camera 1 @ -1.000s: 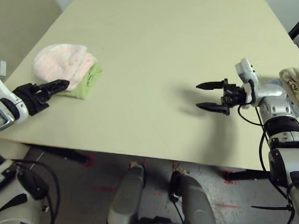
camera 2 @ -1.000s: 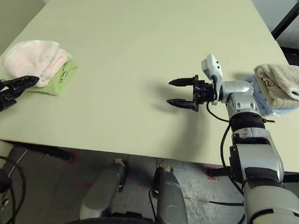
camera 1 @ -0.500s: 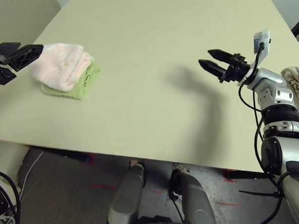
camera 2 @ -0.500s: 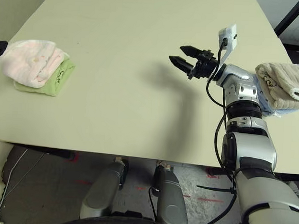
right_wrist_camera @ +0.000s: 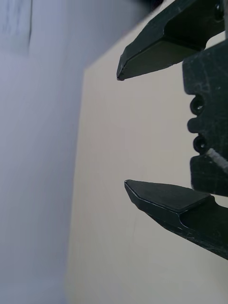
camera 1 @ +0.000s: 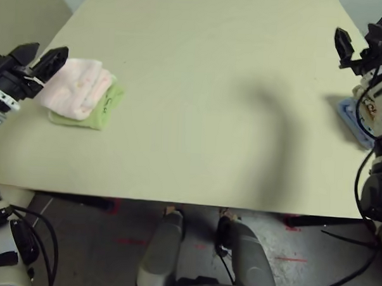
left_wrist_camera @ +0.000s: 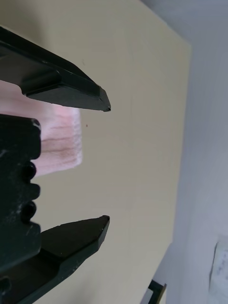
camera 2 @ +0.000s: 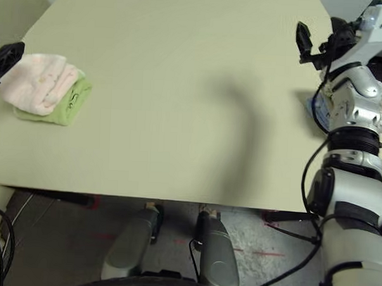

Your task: Fold the towel and set it aside.

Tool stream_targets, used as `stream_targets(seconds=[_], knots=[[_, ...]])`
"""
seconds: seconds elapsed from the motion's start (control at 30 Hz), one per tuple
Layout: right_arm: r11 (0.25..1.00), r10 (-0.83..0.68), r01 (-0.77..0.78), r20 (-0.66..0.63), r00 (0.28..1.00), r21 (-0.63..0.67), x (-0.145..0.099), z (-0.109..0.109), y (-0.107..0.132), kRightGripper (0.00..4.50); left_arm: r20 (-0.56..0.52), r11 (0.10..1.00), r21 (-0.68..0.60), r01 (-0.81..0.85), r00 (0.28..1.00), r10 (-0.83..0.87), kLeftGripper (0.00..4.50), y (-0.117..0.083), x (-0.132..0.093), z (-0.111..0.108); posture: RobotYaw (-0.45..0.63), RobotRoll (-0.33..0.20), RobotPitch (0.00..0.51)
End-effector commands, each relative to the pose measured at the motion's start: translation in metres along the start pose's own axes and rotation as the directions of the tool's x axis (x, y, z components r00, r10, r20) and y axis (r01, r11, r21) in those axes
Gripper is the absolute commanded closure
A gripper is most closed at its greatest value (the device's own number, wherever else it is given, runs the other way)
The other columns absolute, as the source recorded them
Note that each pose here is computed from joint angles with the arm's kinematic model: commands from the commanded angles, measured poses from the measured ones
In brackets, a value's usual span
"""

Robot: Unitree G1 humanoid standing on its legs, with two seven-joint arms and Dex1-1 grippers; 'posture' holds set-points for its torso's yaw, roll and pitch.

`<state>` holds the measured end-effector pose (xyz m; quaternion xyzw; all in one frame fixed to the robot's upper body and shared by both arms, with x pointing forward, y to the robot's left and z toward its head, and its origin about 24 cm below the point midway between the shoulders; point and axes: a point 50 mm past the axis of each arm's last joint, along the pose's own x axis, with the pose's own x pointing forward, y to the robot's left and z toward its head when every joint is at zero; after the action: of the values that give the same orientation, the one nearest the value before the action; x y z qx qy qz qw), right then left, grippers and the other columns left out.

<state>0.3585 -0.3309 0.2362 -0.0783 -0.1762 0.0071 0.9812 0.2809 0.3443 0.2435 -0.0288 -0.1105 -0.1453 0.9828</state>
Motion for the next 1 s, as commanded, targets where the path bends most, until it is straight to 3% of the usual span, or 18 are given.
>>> stream_targets(seconds=[0.03,0.63,1.0], knots=[[0.996,-0.084,0.084,-0.031,0.996,-0.005,-0.012,-0.01,-0.017,0.0,-0.007,1.0,0.004,-0.002,1.0,0.002,0.05,0.003,0.003,-0.005,0.17,0.0,0.065],[0.985,-0.167,0.17,-0.165,0.972,0.004,-0.025,-0.025,-0.039,0.0,-0.055,0.996,-0.024,-0.084,0.995,0.082,0.05,0.01,-0.002,-0.023,0.13,0.0,0.067],[0.988,-0.153,0.154,-0.187,0.97,-0.008,-0.024,-0.029,-0.036,0.0,-0.039,0.993,-0.022,-0.115,0.993,0.114,0.05,0.005,0.0,-0.024,0.12,0.0,0.124]])
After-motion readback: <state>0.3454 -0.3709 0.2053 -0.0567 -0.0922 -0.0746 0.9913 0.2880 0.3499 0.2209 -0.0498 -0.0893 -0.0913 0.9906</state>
